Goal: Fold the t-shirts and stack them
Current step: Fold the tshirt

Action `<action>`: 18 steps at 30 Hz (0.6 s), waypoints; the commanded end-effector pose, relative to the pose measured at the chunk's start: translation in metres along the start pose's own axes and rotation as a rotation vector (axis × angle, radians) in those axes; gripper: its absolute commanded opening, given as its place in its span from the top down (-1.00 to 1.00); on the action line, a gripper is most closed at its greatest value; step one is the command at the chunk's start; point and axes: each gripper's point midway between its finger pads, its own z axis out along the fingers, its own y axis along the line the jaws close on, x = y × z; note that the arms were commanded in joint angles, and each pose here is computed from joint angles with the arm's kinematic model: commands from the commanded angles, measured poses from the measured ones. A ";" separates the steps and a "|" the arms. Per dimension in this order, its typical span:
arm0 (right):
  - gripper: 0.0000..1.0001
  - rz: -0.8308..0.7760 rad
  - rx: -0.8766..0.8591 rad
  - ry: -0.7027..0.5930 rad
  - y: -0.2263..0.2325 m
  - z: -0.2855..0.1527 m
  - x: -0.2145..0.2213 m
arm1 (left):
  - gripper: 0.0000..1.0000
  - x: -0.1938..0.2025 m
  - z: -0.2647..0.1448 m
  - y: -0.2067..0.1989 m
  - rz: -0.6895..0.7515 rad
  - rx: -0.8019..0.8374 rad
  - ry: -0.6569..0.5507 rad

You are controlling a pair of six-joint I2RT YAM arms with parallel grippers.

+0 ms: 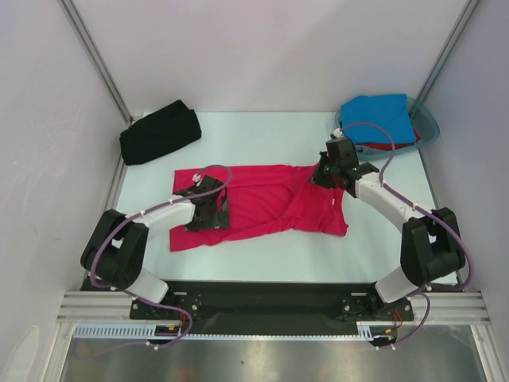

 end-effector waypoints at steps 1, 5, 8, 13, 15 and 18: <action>1.00 -0.057 -0.041 -0.005 0.012 0.005 -0.015 | -1.00 0.001 0.017 -0.007 0.009 0.014 0.009; 1.00 -0.078 -0.020 0.045 0.009 0.018 -0.012 | -1.00 0.003 0.020 -0.007 0.014 0.011 0.017; 1.00 -0.074 -0.031 0.067 0.012 0.024 -0.011 | -1.00 0.005 0.022 -0.006 0.015 0.005 0.024; 0.98 -0.079 0.050 0.054 -0.005 0.027 -0.009 | -1.00 0.003 0.020 -0.006 0.015 0.003 0.019; 0.55 -0.093 0.075 0.050 -0.010 0.028 -0.009 | -1.00 0.001 0.018 -0.006 0.012 0.006 0.011; 0.19 -0.106 0.113 0.003 -0.017 0.020 -0.016 | -1.00 -0.001 0.015 -0.005 0.010 0.006 0.000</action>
